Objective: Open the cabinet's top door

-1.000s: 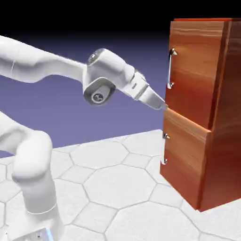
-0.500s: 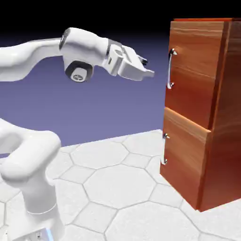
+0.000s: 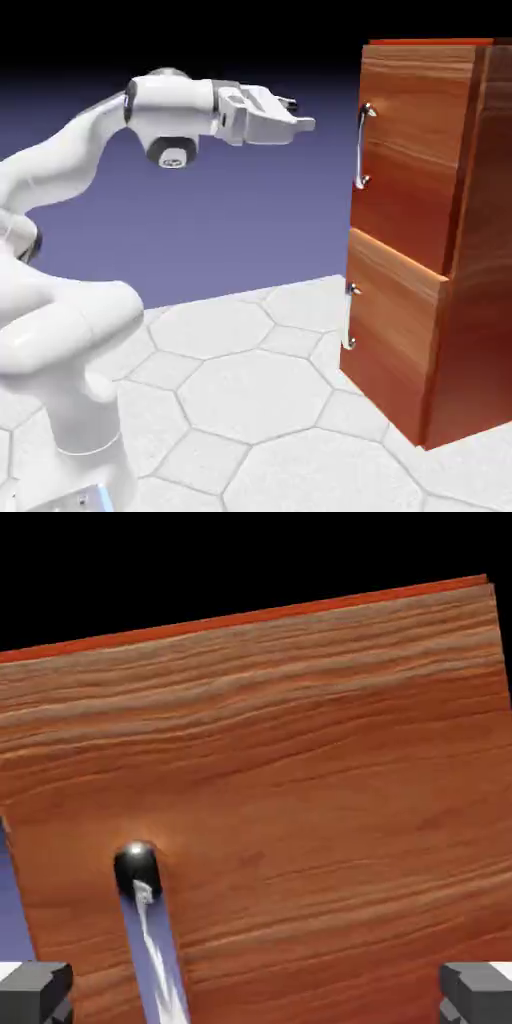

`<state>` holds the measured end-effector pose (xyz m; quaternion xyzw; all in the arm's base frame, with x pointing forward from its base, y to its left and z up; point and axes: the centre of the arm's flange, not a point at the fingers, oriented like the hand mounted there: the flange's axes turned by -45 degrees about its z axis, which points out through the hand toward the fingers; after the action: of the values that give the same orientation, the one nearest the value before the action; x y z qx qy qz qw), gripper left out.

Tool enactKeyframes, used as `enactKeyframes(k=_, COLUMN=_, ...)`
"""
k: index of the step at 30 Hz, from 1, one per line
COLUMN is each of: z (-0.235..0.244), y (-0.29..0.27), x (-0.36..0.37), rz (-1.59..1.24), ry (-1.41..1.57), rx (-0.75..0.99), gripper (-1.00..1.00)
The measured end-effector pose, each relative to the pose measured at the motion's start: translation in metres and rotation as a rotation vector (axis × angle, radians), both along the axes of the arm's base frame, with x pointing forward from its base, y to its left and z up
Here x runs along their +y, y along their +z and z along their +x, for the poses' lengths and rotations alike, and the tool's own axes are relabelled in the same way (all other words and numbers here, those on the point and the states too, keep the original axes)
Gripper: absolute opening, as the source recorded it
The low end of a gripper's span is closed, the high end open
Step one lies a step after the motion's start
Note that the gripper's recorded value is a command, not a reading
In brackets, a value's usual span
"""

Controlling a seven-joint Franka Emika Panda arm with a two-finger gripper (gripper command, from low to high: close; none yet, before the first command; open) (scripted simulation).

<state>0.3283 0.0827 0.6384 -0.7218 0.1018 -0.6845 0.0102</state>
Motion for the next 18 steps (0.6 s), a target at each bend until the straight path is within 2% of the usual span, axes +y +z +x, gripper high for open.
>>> enactKeyframes(k=11, z=0.087, y=-0.071, x=0.018, rz=-0.158, ry=0.061, rx=-0.047, gripper=0.0)
enactKeyframes(k=13, z=0.088, y=-0.072, x=0.018, rz=-0.16, ry=0.062, rx=-0.047, gripper=0.0)
enactKeyframes(k=17, z=0.138, y=-0.072, x=0.014, rz=-0.16, ry=0.062, rx=-0.047, gripper=0.0)
enactKeyframes(k=18, z=0.138, y=-0.072, x=0.014, rz=-0.16, ry=0.062, rx=-0.047, gripper=-1.0)
